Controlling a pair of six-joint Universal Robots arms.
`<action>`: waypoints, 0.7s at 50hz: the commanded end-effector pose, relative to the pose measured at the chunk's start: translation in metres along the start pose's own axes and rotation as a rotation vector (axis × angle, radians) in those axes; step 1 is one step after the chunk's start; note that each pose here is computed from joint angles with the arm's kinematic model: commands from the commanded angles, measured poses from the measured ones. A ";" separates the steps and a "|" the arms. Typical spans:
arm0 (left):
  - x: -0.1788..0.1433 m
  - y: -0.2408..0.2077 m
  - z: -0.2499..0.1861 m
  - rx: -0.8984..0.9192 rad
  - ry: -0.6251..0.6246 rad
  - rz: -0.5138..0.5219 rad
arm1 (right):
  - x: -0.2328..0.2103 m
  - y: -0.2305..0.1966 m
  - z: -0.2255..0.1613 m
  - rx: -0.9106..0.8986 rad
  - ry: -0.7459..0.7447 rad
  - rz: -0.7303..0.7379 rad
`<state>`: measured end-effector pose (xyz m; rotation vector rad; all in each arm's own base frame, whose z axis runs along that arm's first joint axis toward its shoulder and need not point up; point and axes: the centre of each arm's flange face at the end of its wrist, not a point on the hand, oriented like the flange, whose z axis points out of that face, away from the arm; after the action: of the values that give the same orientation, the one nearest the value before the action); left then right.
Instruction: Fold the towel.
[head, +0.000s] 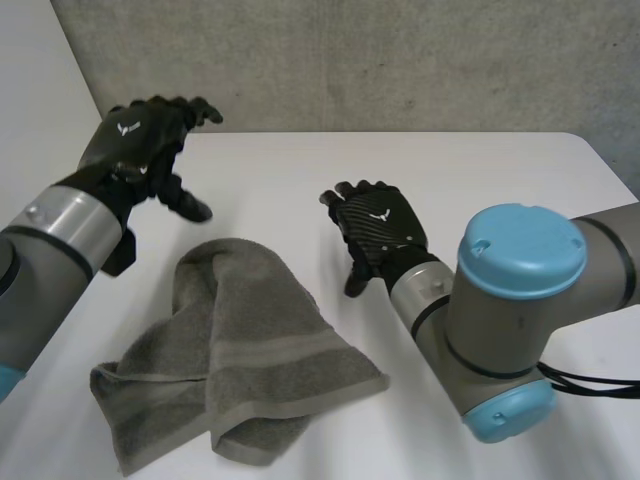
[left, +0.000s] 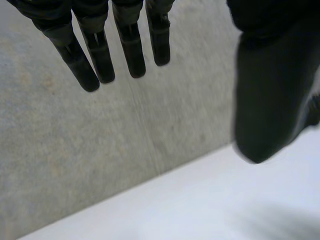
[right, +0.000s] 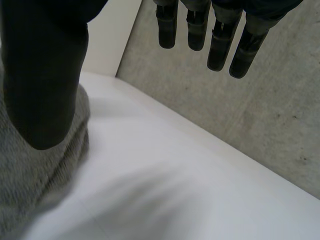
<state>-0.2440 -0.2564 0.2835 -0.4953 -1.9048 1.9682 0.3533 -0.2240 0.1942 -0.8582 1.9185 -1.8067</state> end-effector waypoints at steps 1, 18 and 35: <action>0.000 0.022 -0.027 -0.130 0.027 0.197 | 0.006 0.004 -0.009 -0.079 -0.066 -0.106; -0.026 0.087 -0.073 -0.424 -0.024 0.369 | -0.002 0.019 -0.028 -0.159 -0.171 -0.163; -0.030 0.126 -0.060 -0.506 0.001 0.388 | -0.007 0.023 -0.029 -0.152 -0.182 -0.166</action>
<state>-0.1850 -0.2094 0.1611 -1.0633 -2.4682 1.6544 0.3361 -0.1973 0.1754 -1.2248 1.9369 -1.6148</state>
